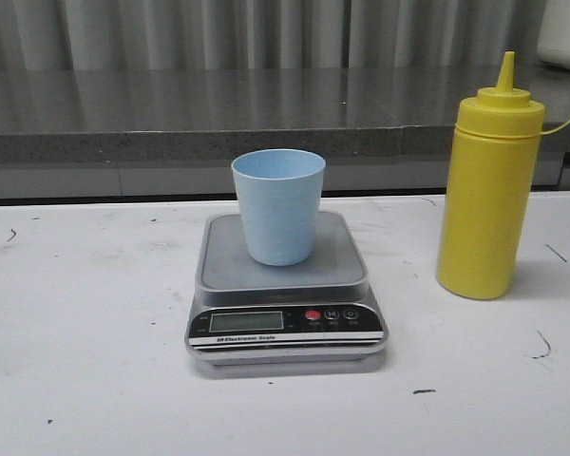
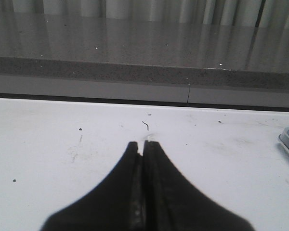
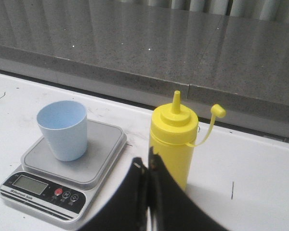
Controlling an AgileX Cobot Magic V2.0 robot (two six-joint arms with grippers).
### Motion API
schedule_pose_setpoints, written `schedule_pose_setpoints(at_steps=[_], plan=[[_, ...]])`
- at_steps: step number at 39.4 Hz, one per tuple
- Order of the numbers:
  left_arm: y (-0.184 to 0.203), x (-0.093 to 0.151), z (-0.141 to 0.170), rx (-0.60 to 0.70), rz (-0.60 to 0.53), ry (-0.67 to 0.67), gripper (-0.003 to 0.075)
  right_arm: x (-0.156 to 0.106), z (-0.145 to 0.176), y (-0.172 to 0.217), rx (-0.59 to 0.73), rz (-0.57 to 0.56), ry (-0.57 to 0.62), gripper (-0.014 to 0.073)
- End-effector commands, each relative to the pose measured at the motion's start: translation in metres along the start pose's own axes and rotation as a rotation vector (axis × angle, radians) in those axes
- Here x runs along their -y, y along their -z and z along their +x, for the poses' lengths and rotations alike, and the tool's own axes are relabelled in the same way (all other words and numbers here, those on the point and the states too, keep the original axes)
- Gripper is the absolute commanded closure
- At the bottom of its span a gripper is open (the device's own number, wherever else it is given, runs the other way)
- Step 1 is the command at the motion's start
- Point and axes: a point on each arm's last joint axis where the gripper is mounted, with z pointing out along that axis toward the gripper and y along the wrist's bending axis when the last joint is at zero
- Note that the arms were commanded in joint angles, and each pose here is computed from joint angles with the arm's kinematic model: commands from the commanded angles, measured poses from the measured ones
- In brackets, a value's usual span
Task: Pour seasoning into cup on scale with both arms
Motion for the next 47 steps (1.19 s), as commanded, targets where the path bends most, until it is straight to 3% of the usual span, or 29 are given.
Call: schedule_pose_setpoints(at_steps=[1,32,41,47], plan=[[0.000,-0.001,-0.001,0.081,-0.002,0.011,0.0740,0.003,-0.019,0.003,0.108,0.031,0.015,0.0664],[0.000,-0.001,-0.001,0.081,-0.002,0.011,0.0740,0.002,-0.018,0.003,0.109,0.030,0.015,0.0664],[0.000,-0.001,-0.001,0.081,-0.002,0.011,0.0740,0.004,0.003,0.002,0.074,0.053,0.091,0.0664],[0.000,-0.001,-0.001,0.081,-0.002,0.011,0.0740,0.009,0.025,0.011,0.134,0.119,0.075,0.0664]])
